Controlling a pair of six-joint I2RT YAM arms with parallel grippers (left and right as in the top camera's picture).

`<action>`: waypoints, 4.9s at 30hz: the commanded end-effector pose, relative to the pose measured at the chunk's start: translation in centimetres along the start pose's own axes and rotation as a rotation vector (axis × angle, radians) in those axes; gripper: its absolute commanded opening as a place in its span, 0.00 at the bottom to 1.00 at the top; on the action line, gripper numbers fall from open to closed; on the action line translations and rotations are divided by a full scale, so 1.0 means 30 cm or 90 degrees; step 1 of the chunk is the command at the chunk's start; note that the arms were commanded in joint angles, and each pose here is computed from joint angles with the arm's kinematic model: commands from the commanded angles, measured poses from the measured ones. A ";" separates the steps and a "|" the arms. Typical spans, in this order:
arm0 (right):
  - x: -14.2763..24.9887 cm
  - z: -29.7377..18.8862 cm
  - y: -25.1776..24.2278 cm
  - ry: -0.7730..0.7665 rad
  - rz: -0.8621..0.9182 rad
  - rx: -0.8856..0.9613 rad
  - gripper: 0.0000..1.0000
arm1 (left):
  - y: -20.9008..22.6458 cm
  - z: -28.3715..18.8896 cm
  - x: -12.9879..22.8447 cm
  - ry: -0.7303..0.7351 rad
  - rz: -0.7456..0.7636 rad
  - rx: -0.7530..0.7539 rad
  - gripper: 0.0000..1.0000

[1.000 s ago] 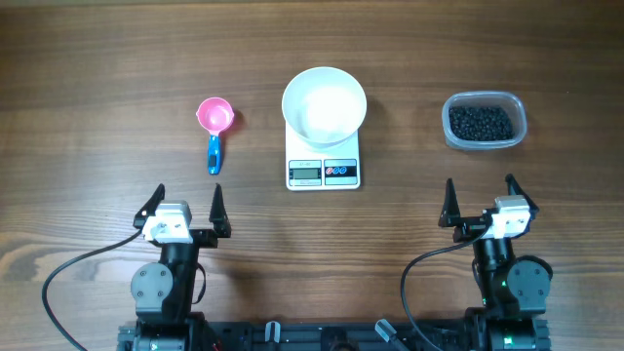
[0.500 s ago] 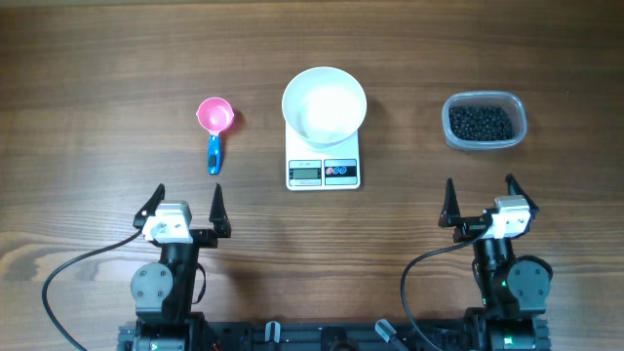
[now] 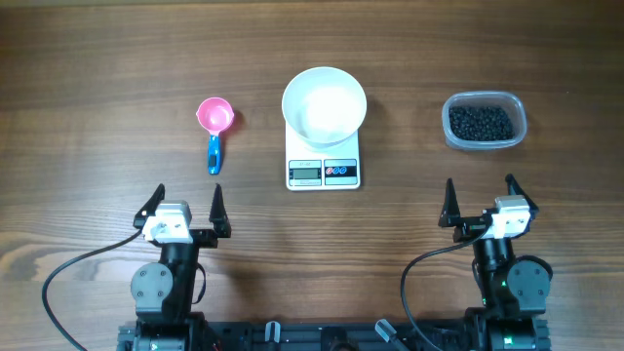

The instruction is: Scoop item into bowl and weigh 150g on scale

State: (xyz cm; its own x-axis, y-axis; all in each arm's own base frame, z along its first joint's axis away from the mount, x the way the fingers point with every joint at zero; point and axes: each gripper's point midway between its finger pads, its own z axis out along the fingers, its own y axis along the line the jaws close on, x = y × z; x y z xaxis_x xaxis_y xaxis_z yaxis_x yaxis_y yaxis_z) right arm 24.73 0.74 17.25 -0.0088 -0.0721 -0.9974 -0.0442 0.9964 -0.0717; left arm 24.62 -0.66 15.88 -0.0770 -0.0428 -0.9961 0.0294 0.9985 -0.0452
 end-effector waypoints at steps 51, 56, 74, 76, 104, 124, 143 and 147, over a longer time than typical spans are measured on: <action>-0.004 -0.001 0.007 -0.004 -0.003 -0.007 1.00 | -0.059 -0.087 -0.418 0.075 -0.179 0.029 1.00; -0.005 -0.001 0.008 -0.005 -0.003 -0.007 1.00 | -0.161 -0.014 -0.442 0.317 -0.206 0.102 1.00; -0.004 -0.001 0.007 -0.004 -0.003 -0.007 1.00 | -0.235 0.212 0.005 0.738 -0.317 0.118 0.04; -0.005 -0.001 0.007 -0.005 -0.003 -0.007 1.00 | -0.202 0.223 0.012 0.729 -0.295 0.084 0.12; -0.443 0.016 0.238 0.204 0.215 -0.302 1.00 | -0.122 0.261 -0.140 0.579 -0.295 -0.008 0.91; -0.153 0.191 0.496 0.661 0.426 -0.411 0.04 | -0.111 0.241 -0.015 0.675 -0.297 -0.061 0.10; -0.081 0.115 0.669 0.704 0.298 -0.349 0.87 | -0.035 0.429 0.218 0.708 -0.155 -0.097 0.95; -0.081 0.114 0.669 0.704 0.298 -0.349 0.88 | -0.033 0.461 0.263 0.711 -0.155 -0.097 0.95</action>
State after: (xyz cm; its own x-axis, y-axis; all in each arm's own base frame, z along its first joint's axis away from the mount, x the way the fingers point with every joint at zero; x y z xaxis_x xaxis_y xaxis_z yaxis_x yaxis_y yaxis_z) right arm 26.67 21.14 17.87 -0.9342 -0.0037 -0.3567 -0.2185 0.7964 0.5640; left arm 37.17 -2.50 8.04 -0.8921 -0.3007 -0.3373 -0.2563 0.9514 -0.1705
